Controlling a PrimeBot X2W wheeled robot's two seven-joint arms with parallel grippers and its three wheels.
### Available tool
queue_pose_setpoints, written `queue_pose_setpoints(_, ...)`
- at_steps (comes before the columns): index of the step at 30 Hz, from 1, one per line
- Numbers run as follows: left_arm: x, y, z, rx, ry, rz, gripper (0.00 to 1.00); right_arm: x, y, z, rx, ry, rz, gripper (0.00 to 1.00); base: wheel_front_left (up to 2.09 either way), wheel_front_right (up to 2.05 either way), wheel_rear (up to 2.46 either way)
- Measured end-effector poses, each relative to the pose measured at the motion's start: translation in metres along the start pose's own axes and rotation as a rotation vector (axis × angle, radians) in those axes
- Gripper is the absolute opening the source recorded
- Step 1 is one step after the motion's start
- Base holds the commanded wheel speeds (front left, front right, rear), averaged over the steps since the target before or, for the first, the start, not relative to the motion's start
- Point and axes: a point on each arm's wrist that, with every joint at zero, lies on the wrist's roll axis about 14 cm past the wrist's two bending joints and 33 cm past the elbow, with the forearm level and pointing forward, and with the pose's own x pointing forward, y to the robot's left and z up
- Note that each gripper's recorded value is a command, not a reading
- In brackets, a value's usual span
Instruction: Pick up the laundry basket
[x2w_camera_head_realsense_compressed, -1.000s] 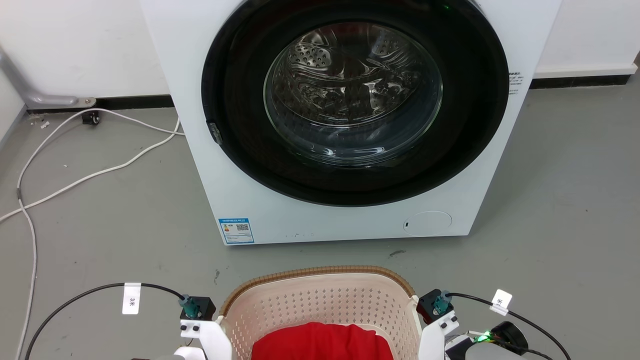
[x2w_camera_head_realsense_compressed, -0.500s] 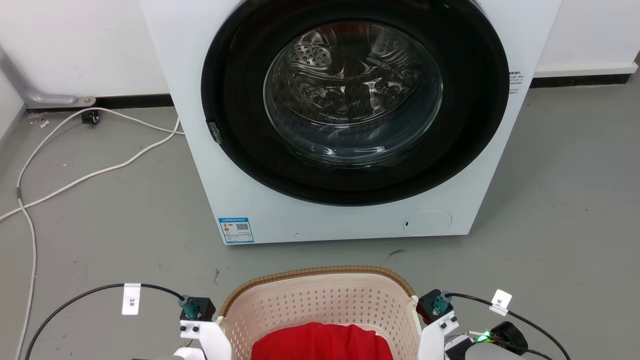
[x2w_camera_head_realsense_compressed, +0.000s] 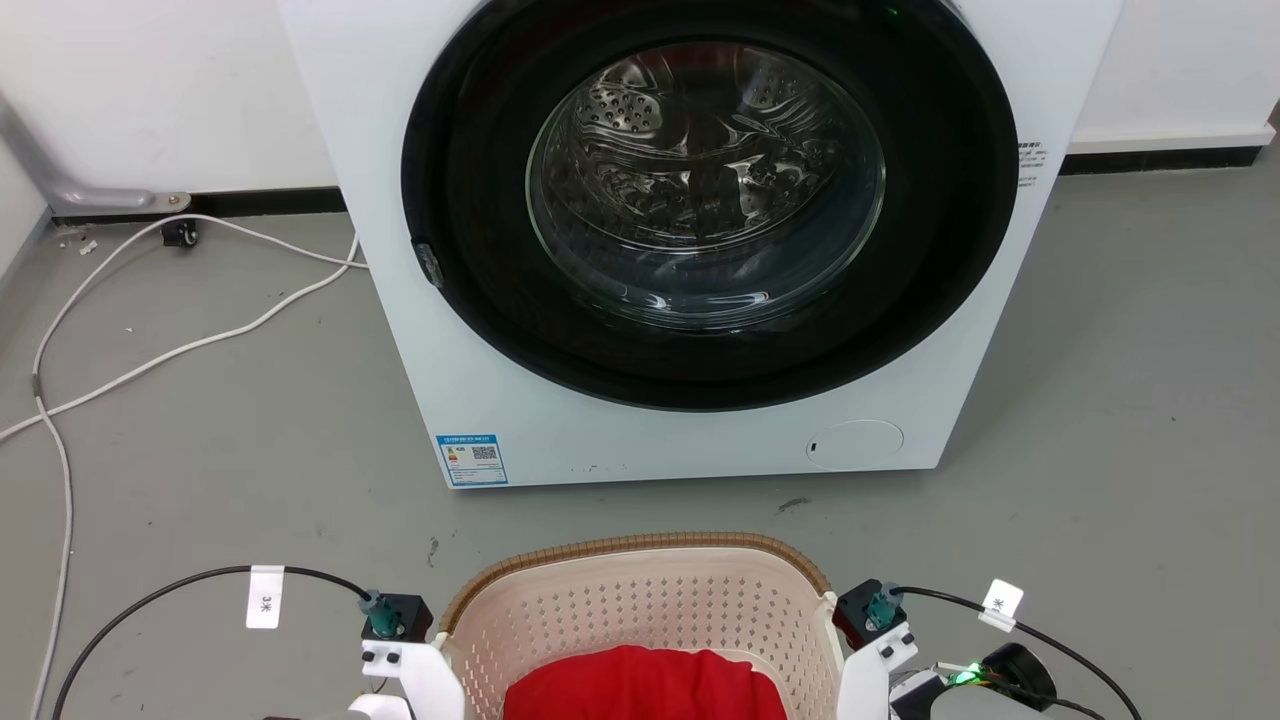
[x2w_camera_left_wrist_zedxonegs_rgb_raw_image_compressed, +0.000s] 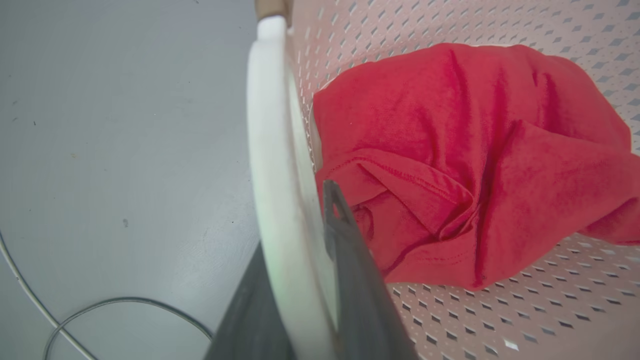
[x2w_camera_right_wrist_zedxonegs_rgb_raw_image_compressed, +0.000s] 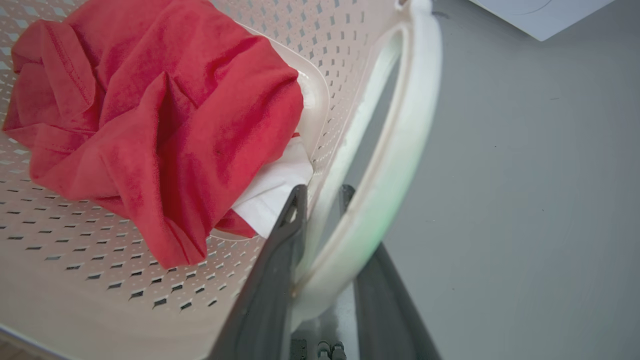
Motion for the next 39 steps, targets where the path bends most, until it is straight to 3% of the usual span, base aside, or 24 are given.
queue_pose_setpoints(39, -0.0021, -0.0007, -0.0011, 0.005, -0.003, -0.001, 0.0, -0.0016, 0.001, -0.0015, -0.007, 0.002, -0.002, 0.0, 0.0, 0.0, 0.0)
